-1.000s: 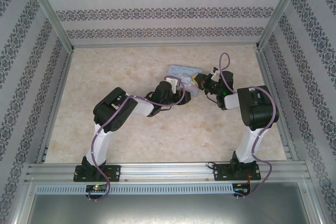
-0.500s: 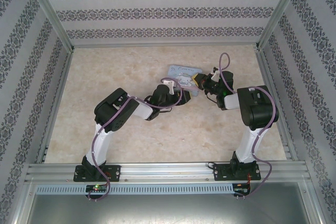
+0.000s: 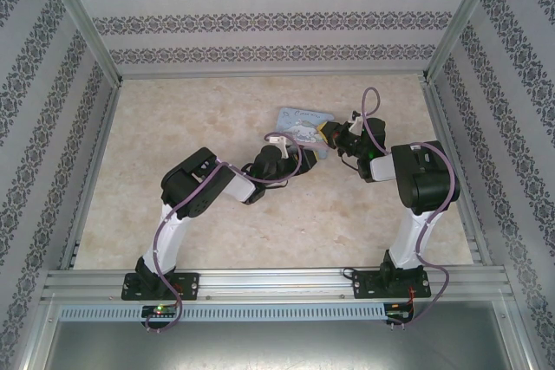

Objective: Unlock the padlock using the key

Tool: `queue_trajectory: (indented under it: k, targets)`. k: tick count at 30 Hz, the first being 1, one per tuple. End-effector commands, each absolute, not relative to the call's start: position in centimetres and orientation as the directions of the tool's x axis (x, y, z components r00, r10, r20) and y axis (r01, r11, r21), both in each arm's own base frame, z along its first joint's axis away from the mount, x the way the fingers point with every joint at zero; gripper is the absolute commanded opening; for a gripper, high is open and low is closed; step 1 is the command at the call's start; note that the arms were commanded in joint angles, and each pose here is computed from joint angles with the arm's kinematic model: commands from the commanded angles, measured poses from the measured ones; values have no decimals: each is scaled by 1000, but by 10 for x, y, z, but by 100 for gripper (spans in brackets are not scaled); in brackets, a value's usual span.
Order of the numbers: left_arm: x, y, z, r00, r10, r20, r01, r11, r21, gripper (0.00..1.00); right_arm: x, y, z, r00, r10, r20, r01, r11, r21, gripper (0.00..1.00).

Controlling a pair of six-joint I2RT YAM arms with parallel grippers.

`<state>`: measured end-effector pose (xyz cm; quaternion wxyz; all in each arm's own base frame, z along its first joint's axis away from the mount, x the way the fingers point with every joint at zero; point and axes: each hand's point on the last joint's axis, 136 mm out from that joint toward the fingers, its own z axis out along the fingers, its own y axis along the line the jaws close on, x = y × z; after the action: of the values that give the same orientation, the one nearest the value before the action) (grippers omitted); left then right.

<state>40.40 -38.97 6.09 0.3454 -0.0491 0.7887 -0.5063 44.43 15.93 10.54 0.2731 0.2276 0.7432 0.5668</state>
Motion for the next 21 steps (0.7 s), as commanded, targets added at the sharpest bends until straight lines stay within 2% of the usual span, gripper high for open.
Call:
queue_trajectory:
  k: [1, 21]
  targets:
    - [406, -381, 46, -739, -469, -485, 218, 514, -829, 55, 434, 161, 78, -767, 634, -100, 98, 269, 958, 0]
    - [407, -370, 27, -736, -472, -484, 162, 572, -804, 38, 433, 161, 78, -766, 635, -99, 99, 269, 958, 0]
